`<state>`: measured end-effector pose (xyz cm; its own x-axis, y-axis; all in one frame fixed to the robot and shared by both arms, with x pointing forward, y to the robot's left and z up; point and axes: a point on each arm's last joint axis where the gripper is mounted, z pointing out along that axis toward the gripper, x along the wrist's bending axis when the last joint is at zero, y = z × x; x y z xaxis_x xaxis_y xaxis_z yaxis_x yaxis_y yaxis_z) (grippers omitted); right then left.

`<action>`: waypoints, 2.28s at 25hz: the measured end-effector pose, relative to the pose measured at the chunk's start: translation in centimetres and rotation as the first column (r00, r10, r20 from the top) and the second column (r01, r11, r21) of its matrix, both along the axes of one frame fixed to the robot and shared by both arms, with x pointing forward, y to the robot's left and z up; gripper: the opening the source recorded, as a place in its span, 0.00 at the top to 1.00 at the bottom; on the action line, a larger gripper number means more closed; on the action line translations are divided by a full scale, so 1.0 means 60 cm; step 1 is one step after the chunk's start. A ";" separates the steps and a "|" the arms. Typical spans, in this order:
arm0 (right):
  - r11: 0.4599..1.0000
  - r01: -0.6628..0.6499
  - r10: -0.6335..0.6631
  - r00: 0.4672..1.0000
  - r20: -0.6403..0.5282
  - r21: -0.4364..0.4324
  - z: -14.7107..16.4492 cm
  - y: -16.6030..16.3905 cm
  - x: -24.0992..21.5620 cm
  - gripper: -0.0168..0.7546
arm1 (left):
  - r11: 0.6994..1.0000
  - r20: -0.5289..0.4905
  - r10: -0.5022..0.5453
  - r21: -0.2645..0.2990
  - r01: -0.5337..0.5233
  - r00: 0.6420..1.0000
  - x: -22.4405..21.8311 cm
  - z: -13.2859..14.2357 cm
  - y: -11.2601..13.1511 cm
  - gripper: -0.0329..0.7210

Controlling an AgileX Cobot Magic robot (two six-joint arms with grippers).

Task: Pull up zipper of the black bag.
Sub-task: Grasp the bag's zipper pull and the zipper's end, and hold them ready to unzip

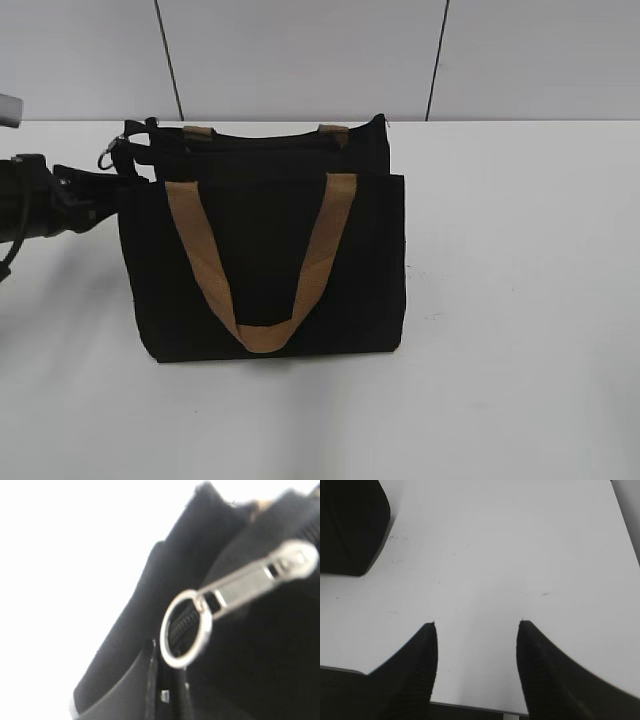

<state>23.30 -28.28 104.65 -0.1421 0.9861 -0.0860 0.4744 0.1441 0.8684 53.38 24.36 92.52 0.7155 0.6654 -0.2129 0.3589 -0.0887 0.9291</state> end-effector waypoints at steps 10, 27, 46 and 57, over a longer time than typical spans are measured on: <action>1.000 0.000 0.000 1.000 0.000 0.000 0.000 0.000 0.000 0.46 | 0.992 0.094 0.019 0.122 -0.030 0.995 -0.031 0.098 0.007 0.93; 1.000 0.000 0.000 1.000 0.000 0.000 0.000 0.000 0.000 0.46 | 0.965 0.266 -0.082 0.261 0.010 0.961 -0.084 0.179 0.003 0.93; 0.999 -0.022 0.022 1.000 0.007 0.029 0.001 0.005 0.000 0.46 | 0.985 0.344 -0.039 0.170 -0.022 0.938 -0.099 0.216 0.001 0.93; 0.954 -0.253 0.258 0.966 -0.015 0.162 0.038 0.038 0.056 0.46 | 0.985 0.344 -0.038 0.172 -0.023 0.938 -0.098 0.216 0.001 0.93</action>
